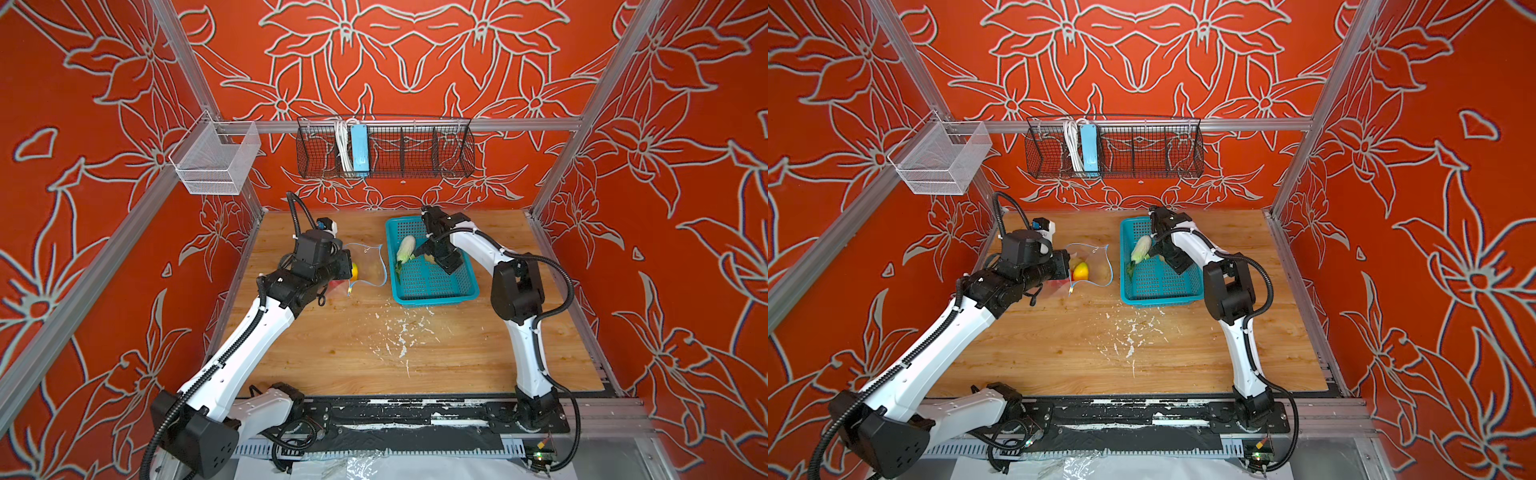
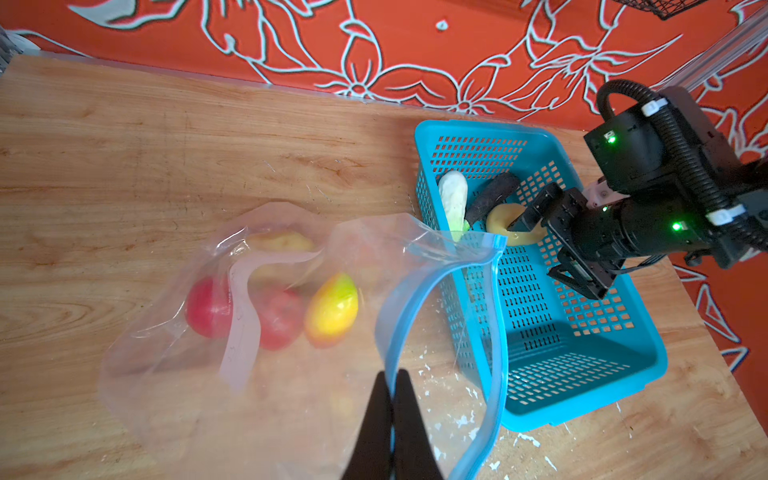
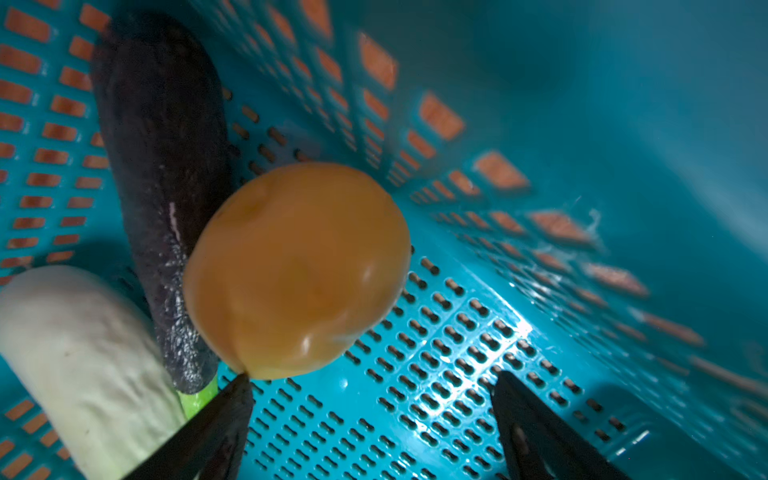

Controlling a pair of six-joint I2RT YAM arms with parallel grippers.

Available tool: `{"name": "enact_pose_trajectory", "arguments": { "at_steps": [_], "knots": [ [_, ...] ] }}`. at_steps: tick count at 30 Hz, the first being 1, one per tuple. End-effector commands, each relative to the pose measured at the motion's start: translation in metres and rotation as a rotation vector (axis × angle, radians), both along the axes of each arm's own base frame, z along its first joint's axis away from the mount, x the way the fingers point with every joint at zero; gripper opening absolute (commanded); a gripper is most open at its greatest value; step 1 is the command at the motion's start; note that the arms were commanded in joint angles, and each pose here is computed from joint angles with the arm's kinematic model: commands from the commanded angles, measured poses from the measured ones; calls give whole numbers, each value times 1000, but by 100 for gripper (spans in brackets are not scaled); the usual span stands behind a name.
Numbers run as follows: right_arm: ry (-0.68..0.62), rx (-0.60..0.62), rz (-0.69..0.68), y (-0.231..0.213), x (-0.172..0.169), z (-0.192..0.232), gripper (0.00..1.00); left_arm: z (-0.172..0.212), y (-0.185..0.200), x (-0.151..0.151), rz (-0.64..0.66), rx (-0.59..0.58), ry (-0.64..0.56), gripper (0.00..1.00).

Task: Place the food in the zip-top bag and seal the zipper
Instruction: 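Lower the open right gripper around the yellow potato in the basket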

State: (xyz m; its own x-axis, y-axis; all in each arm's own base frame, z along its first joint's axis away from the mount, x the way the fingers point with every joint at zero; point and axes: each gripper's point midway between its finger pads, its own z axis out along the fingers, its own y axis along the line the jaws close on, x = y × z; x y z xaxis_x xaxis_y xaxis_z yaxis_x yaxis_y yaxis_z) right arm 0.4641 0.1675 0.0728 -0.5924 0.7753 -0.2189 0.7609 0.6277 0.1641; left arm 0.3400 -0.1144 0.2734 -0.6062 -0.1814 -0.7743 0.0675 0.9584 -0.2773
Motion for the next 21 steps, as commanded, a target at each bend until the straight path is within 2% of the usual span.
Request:
{"name": "enact_pose_trajectory", "arguments": {
  "at_steps": [1, 11, 21],
  "knots": [
    [-20, -16, -47, -6, 7, 2, 91, 6, 0, -1, -4, -8, -20, 0],
    [-79, 31, -90, -3, 18, 11, 90, 5, -1, -1, -7, -10, -15, 0],
    [-62, -2, -168, -12, 25, 3, 90, 5, 0, -1, -3, -5, -18, 0]
  ]
}}
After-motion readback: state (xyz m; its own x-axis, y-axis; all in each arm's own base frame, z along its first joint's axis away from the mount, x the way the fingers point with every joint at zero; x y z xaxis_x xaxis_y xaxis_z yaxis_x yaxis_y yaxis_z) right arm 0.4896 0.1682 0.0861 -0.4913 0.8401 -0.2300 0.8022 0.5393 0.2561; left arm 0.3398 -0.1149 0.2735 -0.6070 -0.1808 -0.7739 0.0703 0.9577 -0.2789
